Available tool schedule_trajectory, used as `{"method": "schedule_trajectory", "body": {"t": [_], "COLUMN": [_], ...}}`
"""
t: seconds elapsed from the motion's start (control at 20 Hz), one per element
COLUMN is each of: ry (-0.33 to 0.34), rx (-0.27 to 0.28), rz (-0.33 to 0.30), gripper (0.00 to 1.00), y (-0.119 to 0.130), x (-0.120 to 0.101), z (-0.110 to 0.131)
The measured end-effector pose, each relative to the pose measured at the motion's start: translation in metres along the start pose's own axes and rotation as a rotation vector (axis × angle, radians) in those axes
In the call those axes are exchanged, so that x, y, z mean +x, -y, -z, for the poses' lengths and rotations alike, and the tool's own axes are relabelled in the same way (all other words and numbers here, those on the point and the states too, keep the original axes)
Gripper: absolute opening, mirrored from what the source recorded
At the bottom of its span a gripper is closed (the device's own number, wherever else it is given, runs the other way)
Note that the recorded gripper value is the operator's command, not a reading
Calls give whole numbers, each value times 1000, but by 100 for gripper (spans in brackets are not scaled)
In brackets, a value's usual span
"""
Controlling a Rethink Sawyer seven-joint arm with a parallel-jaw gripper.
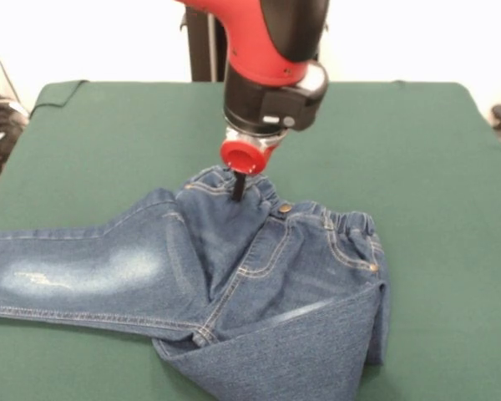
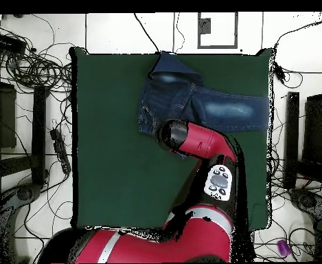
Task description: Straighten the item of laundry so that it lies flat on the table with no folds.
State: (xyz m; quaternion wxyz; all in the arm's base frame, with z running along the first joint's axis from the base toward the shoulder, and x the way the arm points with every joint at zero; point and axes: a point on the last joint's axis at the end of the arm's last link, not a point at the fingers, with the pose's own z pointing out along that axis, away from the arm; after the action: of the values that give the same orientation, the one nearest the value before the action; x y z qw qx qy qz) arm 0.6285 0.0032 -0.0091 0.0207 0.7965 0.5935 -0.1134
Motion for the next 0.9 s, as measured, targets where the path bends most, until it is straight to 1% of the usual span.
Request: {"method": "schedule_trajectory", "body": {"t": [0.2, 0.25, 0.5, 0.9], "ry": [5, 7, 9, 8], "rx": [-1, -7, -17, -18], "rz": [-1, 0, 1, 1], "gripper": [100, 0, 0, 0], "y": [3, 3, 2, 2], "x": [0, 1, 1, 1], "z": [-17, -23, -25, -25]}}
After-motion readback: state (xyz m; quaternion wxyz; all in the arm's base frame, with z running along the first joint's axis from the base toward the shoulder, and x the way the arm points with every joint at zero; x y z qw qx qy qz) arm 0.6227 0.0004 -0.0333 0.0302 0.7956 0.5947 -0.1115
